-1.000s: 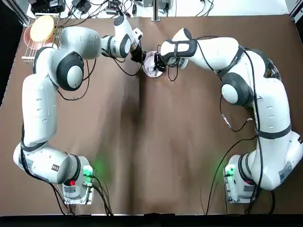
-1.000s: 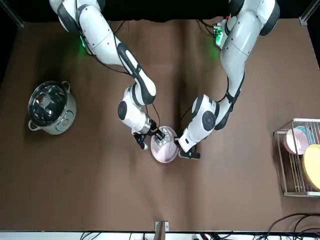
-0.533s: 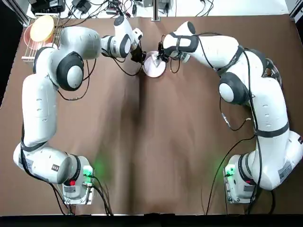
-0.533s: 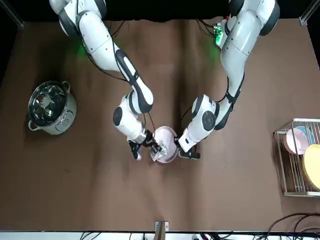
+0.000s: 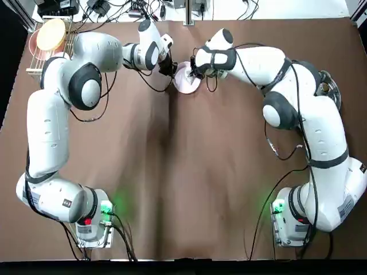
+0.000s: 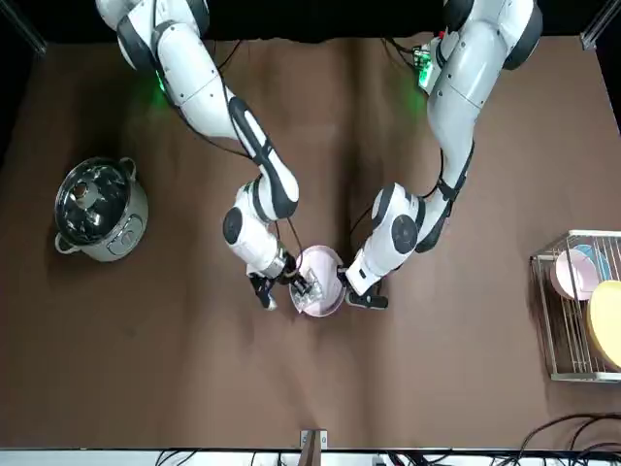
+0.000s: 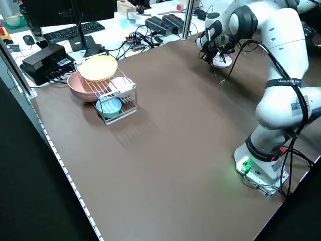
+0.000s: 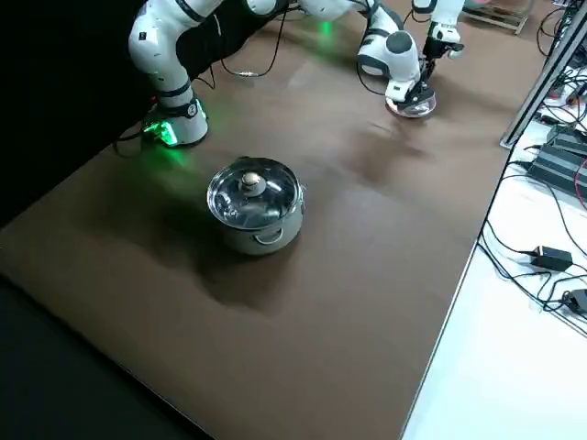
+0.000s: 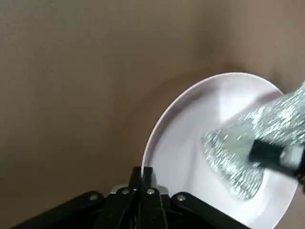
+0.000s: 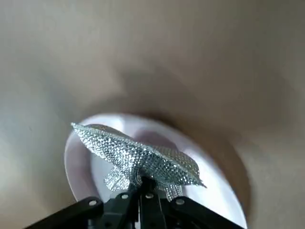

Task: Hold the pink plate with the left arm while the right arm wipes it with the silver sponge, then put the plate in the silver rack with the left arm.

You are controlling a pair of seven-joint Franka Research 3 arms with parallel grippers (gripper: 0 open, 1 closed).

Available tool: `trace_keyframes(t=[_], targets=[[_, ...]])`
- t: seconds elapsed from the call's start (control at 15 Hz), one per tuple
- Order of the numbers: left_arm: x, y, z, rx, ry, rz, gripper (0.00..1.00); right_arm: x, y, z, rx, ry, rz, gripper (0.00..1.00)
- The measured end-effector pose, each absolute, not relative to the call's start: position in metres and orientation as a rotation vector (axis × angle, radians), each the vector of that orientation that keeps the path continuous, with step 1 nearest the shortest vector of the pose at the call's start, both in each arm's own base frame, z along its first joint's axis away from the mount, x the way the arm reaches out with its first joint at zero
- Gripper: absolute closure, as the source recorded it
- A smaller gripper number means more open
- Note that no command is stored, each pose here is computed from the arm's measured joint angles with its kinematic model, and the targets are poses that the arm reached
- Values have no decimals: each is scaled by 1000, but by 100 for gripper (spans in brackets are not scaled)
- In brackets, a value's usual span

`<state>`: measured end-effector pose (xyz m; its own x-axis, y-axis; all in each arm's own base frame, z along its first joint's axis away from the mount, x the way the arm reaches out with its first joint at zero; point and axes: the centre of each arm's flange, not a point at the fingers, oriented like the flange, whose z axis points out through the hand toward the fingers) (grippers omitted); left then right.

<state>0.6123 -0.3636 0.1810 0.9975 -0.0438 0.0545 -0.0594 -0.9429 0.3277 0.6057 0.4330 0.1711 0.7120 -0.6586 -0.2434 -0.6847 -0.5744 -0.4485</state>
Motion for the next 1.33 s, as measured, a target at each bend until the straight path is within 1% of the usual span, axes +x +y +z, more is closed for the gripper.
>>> trace_keyframes(t=[0.2,0.33,0.53,0.93,1.07,1.33], targets=[[612,-364,181,2804,-74,66,98,585,462,173,-2428,969,52,98],[612,-364,181,2804,-74,66,98,577,473,173,-2414,982,31,98],[612,-364,181,2804,-74,66,98,583,468,171,-2376,1038,-20,98],[612,-364,181,2804,-74,66,98,592,455,169,-2427,1011,-81,98],[612,-364,181,2804,-74,66,98,589,453,168,-2457,996,-80,98],[612,-364,181,2804,-74,66,98,572,465,172,-2533,918,-55,98]])
